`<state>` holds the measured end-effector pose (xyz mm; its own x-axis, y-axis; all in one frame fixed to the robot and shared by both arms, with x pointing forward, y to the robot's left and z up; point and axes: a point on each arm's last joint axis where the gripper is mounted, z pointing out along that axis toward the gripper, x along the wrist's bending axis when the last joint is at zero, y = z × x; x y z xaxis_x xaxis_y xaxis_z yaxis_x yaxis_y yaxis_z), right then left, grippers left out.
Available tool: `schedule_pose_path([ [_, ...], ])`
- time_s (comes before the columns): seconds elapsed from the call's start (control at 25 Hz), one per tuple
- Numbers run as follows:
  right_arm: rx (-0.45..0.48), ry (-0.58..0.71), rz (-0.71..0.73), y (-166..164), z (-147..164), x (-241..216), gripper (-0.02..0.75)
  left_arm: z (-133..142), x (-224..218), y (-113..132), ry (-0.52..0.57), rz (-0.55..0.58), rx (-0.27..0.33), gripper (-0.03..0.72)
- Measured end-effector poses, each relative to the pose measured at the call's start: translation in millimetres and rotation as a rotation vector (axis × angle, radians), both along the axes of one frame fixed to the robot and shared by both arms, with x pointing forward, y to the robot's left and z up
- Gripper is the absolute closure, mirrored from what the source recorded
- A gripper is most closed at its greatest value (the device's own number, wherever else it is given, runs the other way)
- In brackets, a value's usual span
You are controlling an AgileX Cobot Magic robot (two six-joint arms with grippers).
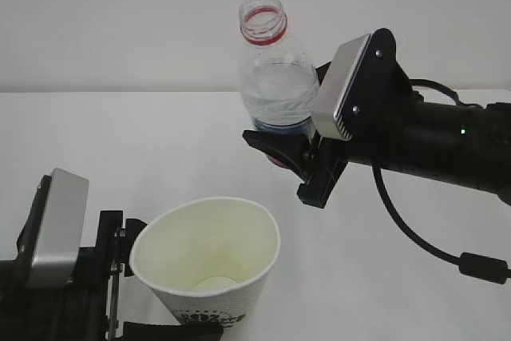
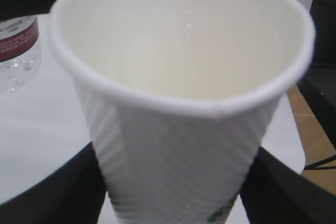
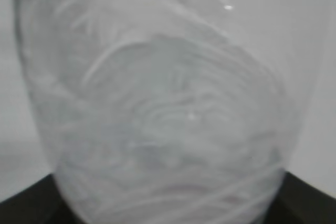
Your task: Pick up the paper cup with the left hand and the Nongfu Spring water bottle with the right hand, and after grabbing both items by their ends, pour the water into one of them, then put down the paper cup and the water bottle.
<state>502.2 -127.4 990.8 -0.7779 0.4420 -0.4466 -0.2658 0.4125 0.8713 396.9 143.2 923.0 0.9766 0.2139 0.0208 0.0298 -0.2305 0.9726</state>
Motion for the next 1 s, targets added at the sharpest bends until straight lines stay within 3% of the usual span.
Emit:
schedule_pose_path([
  [0.52,-0.098,-0.108,0.061,2.0,0.5,-0.5,0.233,0.0,-1.6,-1.2,-0.021,-0.031,0.008,0.147],
  [0.8,-0.142,-0.168,0.08,2.1,0.4,-0.7,0.233,4.6,-6.1,-15.5,-0.042,-0.085,-0.009,0.148],
  [1.0,-0.167,-0.203,0.091,2.2,0.3,-0.9,0.233,10.9,4.5,-19.3,-0.057,-0.022,-0.043,0.148],
])
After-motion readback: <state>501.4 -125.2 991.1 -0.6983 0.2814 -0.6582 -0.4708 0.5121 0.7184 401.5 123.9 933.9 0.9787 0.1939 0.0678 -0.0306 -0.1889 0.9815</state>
